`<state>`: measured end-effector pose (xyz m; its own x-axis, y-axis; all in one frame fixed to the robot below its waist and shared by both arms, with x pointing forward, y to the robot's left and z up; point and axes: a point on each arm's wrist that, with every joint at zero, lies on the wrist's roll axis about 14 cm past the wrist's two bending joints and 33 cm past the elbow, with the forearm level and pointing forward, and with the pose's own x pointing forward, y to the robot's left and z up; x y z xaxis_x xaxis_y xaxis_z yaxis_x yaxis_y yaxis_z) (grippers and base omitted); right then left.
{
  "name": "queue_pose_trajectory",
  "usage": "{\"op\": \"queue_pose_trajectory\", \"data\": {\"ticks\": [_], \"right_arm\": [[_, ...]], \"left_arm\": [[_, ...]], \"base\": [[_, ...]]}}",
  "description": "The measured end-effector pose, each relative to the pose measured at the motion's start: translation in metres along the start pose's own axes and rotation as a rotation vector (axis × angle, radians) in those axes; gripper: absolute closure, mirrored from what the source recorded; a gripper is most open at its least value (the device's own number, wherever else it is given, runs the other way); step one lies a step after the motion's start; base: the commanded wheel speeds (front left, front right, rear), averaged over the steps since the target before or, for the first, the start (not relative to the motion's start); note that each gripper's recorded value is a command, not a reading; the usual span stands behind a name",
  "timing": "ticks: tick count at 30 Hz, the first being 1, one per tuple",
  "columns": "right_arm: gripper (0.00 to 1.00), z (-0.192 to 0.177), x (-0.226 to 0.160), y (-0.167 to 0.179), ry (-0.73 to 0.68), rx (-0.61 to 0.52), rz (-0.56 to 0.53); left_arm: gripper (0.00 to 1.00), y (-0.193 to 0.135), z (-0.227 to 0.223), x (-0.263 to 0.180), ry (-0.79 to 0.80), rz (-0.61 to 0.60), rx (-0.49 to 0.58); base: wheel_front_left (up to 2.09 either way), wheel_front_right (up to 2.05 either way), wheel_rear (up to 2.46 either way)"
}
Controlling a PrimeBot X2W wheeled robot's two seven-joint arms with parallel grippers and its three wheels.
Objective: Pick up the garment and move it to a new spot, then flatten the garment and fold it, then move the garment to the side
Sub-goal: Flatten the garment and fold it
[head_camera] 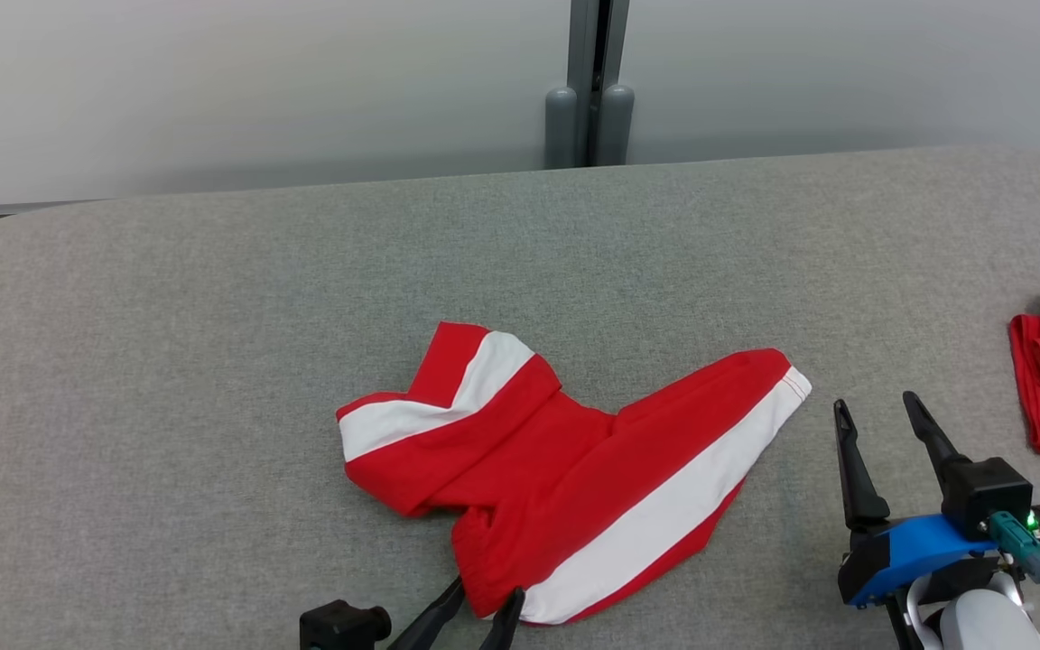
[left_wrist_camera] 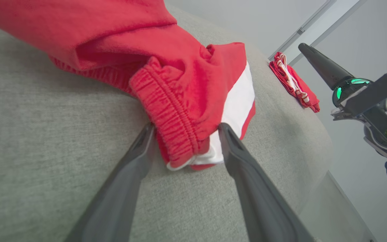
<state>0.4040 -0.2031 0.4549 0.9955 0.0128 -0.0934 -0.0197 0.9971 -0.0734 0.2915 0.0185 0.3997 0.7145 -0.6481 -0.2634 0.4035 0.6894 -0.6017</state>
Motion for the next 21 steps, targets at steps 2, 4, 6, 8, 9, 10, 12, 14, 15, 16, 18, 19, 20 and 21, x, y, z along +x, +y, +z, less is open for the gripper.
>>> {"op": "queue_pose_trajectory", "data": {"ticks": [2,4,6,8,9,10,12,14,15,16,18,19,20,21], "right_arm": [[0.0,0.0,0.001,-0.001,0.0,0.0,-0.003],[0.0,-0.001,0.001,-0.002,0.003,0.001,-0.005],[0.0,-0.002,0.001,-0.002,0.004,0.004,-0.005],[0.0,-0.002,0.002,-0.001,0.003,0.01,-0.004],[0.0,-0.001,0.003,0.0,0.001,0.012,-0.001],[0.0,0.0,0.004,0.001,-0.003,0.016,0.001],[0.0,0.002,0.006,0.004,-0.01,0.028,0.008],[0.0,0.005,0.007,0.008,-0.019,0.04,0.016],[0.0,0.007,0.008,0.01,-0.023,0.049,0.021],[0.0,0.008,0.008,0.013,-0.028,0.057,0.026],[0.0,0.011,0.009,0.019,-0.033,0.072,0.044],[0.0,0.011,0.009,0.022,-0.033,0.081,0.051],[0.0,0.01,0.009,0.025,-0.031,0.092,0.058],[0.0,0.009,0.009,0.028,-0.028,0.099,0.064]], "left_arm": [[0.0,0.0,-0.003,0.001,0.013,-0.005,-0.007],[0.31,-0.001,-0.003,0.003,0.016,-0.006,-0.021],[0.82,0.0,0.001,0.005,0.012,-0.008,-0.026],[1.0,0.002,0.006,0.007,0.0,-0.005,-0.03],[1.0,0.002,0.01,0.007,-0.012,-0.006,-0.026],[1.0,0.003,0.016,0.007,-0.028,-0.006,-0.021],[1.0,0.007,0.026,0.005,-0.056,0.004,-0.001],[1.0,0.012,0.039,0.001,-0.097,0.021,0.015],[1.0,0.015,0.046,-0.002,-0.121,0.032,0.023],[1.0,0.018,0.052,-0.005,-0.139,0.044,0.034],[1.0,0.03,0.058,-0.014,-0.154,0.076,0.065],[1.0,0.036,0.06,-0.019,-0.154,0.093,0.084],[1.0,0.043,0.064,-0.023,-0.16,0.112,0.102],[1.0,0.051,0.069,-0.027,-0.166,0.134,0.118]], "base": [[0.0,0.0,0.0],[0.0,0.0,0.0],[0.0,0.0,0.0],[0.0,0.0,0.0],[0.0,0.0,0.0],[0.0,0.0,0.0],[0.0,0.0,0.0],[0.0,0.0,0.0],[0.0,0.0,0.0],[0.0,0.0,0.0],[0.0,0.0,0.0],[0.0,0.0,0.0],[0.0,0.0,0.0],[0.0,0.0,0.0]]}}
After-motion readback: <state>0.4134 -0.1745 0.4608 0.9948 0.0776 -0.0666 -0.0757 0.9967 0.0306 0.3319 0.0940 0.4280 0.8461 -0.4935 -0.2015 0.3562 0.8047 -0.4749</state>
